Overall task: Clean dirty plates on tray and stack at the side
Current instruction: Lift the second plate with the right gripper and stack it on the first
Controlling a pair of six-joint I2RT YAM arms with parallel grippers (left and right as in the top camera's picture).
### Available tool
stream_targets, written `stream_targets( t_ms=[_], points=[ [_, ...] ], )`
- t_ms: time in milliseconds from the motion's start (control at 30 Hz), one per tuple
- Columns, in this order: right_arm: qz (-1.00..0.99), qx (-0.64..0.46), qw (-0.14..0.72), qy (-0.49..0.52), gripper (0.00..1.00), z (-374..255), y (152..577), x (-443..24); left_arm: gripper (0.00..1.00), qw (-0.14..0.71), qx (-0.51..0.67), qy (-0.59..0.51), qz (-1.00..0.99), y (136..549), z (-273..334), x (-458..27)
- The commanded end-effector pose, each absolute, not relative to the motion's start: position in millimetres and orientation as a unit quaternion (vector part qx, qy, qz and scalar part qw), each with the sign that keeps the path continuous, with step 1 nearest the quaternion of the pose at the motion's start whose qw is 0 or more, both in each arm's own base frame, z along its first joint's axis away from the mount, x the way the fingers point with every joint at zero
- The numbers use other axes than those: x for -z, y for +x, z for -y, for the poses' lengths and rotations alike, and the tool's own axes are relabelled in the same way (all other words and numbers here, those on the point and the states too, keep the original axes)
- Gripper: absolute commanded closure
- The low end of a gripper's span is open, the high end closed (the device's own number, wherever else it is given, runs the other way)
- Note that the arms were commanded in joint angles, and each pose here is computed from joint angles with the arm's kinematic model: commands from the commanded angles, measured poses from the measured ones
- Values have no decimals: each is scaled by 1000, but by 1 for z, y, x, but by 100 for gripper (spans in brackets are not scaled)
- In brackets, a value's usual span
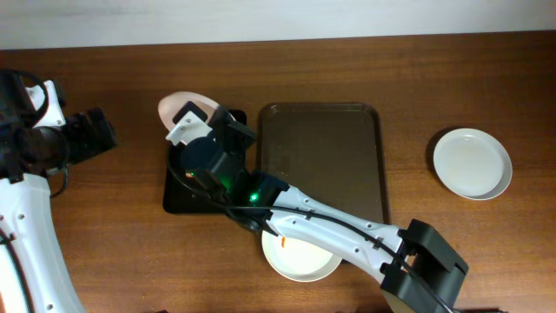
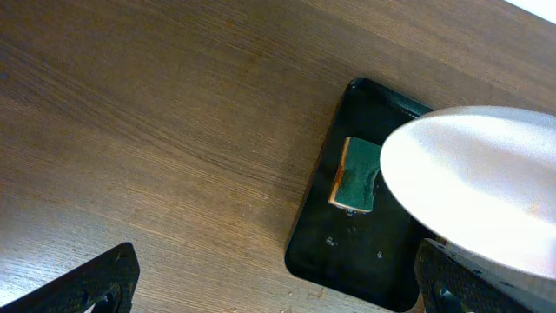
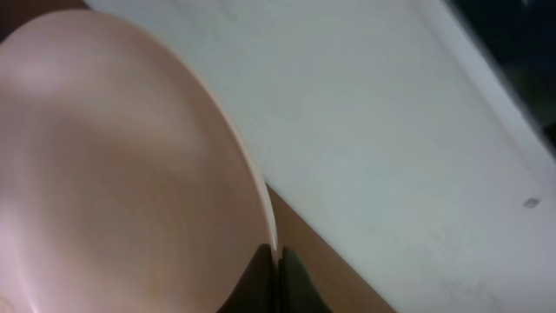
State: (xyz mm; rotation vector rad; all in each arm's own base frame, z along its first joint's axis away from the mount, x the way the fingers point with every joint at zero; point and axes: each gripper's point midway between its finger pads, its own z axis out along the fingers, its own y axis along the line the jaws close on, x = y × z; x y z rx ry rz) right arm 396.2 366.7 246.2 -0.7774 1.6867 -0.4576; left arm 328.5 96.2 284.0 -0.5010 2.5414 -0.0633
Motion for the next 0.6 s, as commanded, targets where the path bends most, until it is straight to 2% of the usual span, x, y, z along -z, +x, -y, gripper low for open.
stream_targets(
  t_ms=[0,133,233,300,433,467,567],
  points=[
    [-778,150,560,-243,96,-339,398,-242,0,279,29,-192,-940,328,-96,-289],
    [-878,18,452,-157,96,-292,400,-209,0,279,28,-192,-940,328,-96,-289],
    [-912,-90,388,-93,96,-244,406,-220,0,279,29,-192,-941,328,-96,-289],
    [-928,-142,343,-27,96,-174,413,-231,0,279,29,-192,-941,328,-96,-289],
    [-950,-114,250,146,96,-37,400,-201,0,279,29,-192,-940,328,-96,-289],
    [-949,-92,214,211,96,13,388,-184,0,279,29,-192,-940,328,-96,-289],
    [-926,-67,169,332,96,102,360,-150,0,279,29,-192,-941,328,-96,-289]
  ],
)
